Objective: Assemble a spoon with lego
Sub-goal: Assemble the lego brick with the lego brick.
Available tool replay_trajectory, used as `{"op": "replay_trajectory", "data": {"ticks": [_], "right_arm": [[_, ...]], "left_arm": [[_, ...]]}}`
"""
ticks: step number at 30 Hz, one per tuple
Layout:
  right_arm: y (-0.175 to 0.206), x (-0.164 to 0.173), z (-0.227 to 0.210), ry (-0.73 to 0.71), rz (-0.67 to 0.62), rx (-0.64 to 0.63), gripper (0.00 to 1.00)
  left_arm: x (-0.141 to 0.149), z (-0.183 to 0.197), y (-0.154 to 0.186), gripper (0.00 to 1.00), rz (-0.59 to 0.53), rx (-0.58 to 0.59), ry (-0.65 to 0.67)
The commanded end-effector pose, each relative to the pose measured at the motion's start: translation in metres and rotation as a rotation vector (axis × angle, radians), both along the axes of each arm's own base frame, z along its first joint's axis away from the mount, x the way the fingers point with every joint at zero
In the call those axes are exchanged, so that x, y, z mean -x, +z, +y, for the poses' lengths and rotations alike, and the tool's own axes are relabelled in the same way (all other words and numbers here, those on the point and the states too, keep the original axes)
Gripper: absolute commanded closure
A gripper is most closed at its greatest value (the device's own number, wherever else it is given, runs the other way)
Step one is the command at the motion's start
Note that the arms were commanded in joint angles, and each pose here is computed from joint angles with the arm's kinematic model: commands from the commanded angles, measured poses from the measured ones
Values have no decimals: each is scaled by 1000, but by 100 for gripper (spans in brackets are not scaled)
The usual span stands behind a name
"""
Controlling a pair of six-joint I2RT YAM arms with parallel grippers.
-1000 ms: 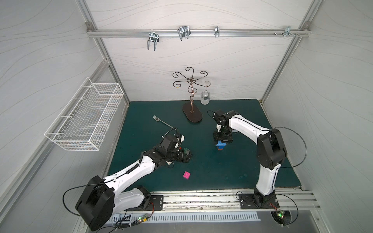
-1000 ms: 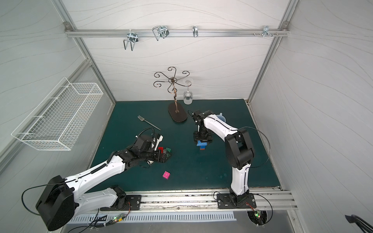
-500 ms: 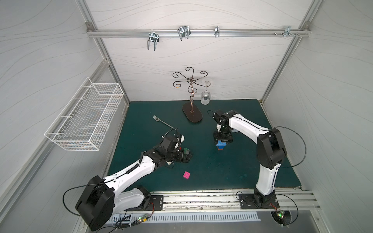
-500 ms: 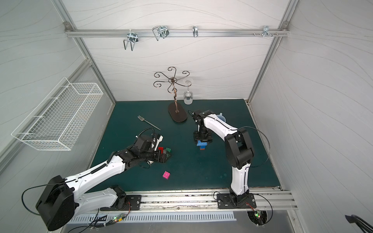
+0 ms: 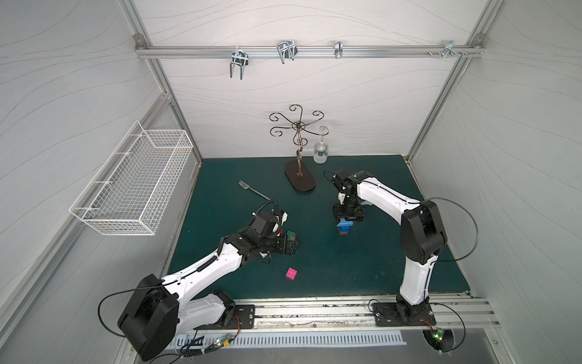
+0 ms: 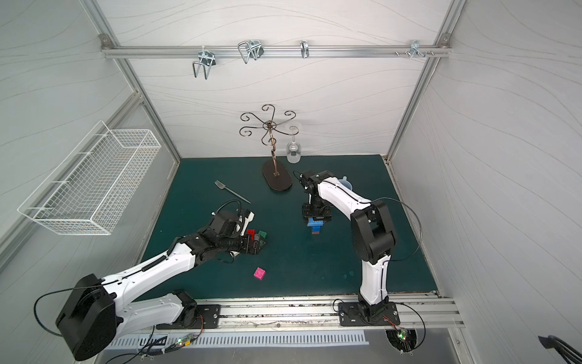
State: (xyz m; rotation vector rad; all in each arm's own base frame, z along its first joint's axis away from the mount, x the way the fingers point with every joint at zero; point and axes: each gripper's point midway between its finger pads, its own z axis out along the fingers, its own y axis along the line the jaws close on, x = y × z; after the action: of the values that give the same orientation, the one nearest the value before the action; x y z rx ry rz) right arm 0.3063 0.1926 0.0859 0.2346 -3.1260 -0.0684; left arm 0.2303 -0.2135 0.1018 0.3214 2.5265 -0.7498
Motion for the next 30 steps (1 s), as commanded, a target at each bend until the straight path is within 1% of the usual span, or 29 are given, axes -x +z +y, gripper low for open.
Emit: {"op": "replay_trajectory", "data": {"ticks": [1,17,25,30], "right_arm": [[-3,5,-7,4,26,32,36],[-20,12,-6,9,69,35,37],[-17,17,-3,28,72,24,37],[-9,13,-3,23,41,19,37]], "left_arm": [[-3,-1,7,0,-32,12,5],[-3,0,7,0,-33,11,11],[-2,1,7,0,-33,10,12],[-2,1,7,0,-35,10,13]]}}
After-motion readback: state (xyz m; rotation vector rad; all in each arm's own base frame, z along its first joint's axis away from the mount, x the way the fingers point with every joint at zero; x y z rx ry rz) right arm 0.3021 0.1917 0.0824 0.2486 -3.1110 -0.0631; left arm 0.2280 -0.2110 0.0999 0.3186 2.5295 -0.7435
